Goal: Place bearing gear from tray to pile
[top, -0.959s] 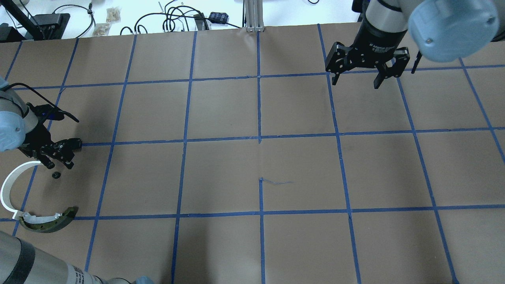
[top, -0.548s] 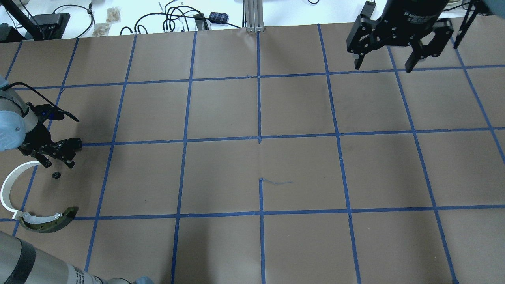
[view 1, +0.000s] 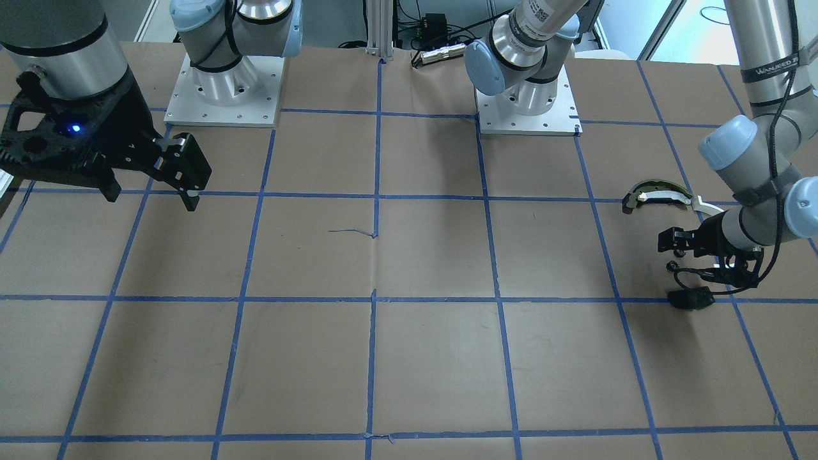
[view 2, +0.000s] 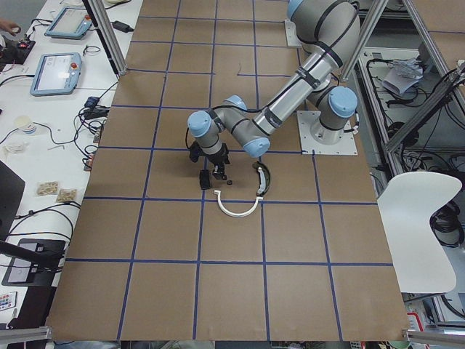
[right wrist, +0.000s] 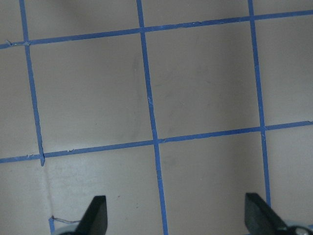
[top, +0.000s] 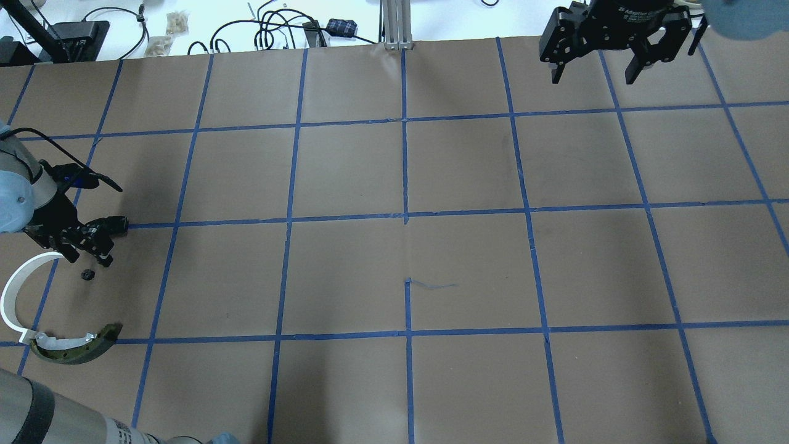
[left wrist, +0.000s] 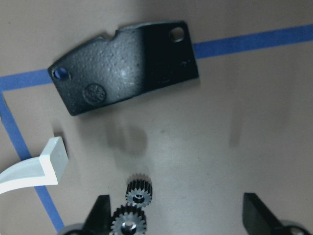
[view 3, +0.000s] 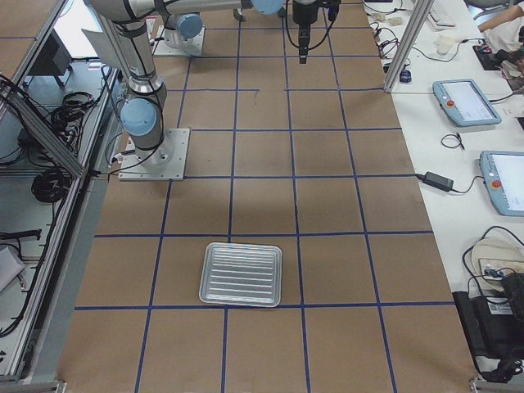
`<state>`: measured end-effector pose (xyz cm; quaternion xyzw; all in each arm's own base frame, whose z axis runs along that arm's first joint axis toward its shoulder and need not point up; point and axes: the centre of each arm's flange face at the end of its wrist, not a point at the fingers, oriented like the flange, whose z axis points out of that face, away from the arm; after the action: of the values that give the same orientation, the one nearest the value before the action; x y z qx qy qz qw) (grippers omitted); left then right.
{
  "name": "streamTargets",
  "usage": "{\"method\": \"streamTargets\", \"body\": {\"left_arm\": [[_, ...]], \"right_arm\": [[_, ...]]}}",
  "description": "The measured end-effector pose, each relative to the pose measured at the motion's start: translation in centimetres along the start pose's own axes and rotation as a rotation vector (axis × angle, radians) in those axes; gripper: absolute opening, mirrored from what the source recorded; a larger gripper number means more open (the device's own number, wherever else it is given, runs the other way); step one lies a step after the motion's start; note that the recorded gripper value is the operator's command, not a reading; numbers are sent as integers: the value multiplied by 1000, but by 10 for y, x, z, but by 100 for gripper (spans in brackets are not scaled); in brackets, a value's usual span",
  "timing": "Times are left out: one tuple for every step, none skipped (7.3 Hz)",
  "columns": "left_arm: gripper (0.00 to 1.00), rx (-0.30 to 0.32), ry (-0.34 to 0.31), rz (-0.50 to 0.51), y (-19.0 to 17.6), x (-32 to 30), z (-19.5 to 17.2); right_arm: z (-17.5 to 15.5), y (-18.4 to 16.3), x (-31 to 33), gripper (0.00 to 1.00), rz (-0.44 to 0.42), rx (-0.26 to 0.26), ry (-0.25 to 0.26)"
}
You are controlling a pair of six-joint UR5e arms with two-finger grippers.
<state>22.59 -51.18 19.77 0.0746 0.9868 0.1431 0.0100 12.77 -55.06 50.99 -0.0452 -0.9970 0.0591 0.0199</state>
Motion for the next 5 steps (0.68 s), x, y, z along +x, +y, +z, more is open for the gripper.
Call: {"method": "streamTargets", "body": {"left_arm": [[100, -2, 2, 1, 0, 1, 0], [100, -1, 1, 2, 0, 1, -2], [100, 4, -5, 5, 0, 2, -7], [100, 13, -17, 8, -4, 6, -21], [100, 26, -35, -7, -13, 17, -44]], "right_arm": [[11, 4, 0, 100, -13, 26, -1], [22, 12, 0, 100, -20, 33, 4], [23, 28, 3, 100, -21, 40, 10], [12, 45, 6, 100, -20, 49, 12], [5, 57, 7, 100, -22, 36, 14]]}}
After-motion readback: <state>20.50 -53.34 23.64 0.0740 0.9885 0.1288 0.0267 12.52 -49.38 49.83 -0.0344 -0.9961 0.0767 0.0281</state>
